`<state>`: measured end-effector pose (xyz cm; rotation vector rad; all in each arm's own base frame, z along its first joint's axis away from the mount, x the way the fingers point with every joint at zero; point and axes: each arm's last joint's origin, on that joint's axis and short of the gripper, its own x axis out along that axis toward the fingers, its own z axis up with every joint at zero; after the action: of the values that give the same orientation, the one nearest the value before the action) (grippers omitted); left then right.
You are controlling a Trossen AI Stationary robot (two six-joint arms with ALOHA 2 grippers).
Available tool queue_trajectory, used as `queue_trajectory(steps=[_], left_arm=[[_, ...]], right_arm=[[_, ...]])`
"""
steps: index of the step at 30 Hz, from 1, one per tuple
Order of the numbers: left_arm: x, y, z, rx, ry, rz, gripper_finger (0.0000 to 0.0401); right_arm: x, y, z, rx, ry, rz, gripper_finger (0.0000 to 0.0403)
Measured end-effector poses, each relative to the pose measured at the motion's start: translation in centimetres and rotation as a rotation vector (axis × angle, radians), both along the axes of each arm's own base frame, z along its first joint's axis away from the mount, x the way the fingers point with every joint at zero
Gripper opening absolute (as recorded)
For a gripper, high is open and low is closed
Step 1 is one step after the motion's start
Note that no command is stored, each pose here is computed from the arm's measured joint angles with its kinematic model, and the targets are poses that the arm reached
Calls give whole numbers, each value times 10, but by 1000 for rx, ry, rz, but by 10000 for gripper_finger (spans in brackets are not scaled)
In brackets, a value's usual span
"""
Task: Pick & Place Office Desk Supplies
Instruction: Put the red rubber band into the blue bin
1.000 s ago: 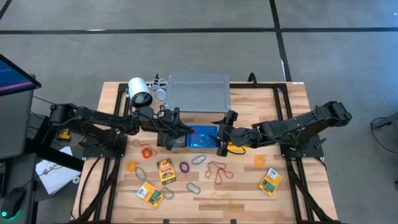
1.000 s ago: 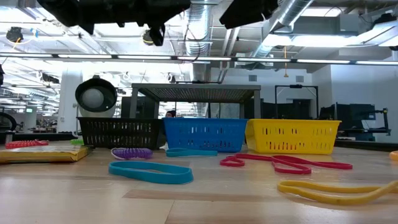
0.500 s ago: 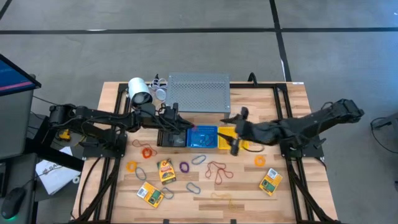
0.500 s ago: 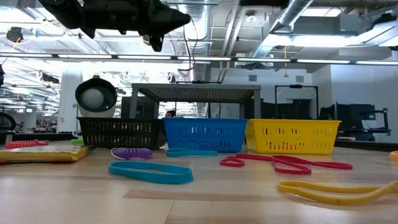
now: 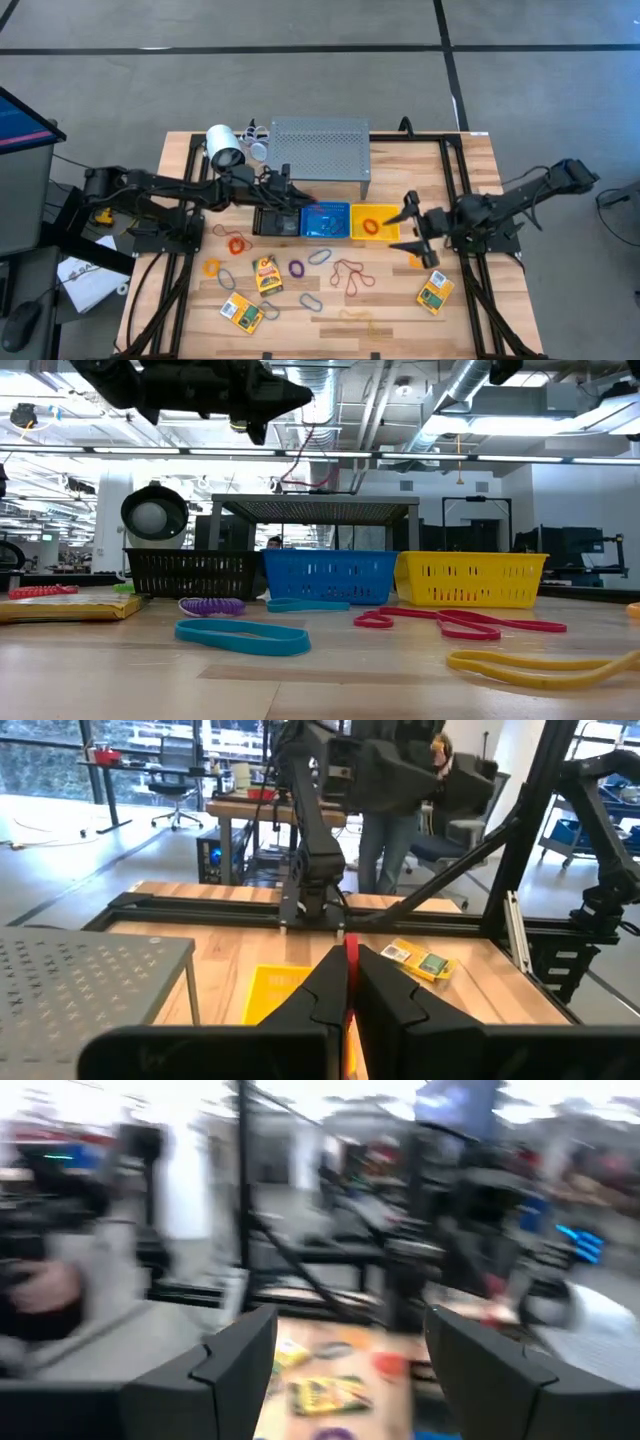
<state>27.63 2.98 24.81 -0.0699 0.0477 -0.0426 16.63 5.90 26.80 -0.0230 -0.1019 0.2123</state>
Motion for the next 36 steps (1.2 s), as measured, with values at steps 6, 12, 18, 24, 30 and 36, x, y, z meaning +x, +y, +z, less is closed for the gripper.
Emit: queue_trajectory(steps=[6,12,18,24,30,36], left_arm=[[32,2,-7,-12,52,-77,6],[49,4,-23,-22,110,-81,6],[49,4,-27,-28,142,-81,6],[48,4,-31,-35,190,-72,6],[47,5,-34,-27,221,-33,6],[47,6,-35,-24,236,-5,6]], right_arm=[[-16,-15,-22,30,-35,37,249],[-28,-29,-37,74,-44,37,249],[-36,-41,-50,119,-22,-21,249],[-36,-43,-53,111,9,-35,249],[-36,-43,-54,98,12,-37,249],[-36,-43,-54,106,14,-37,249]])
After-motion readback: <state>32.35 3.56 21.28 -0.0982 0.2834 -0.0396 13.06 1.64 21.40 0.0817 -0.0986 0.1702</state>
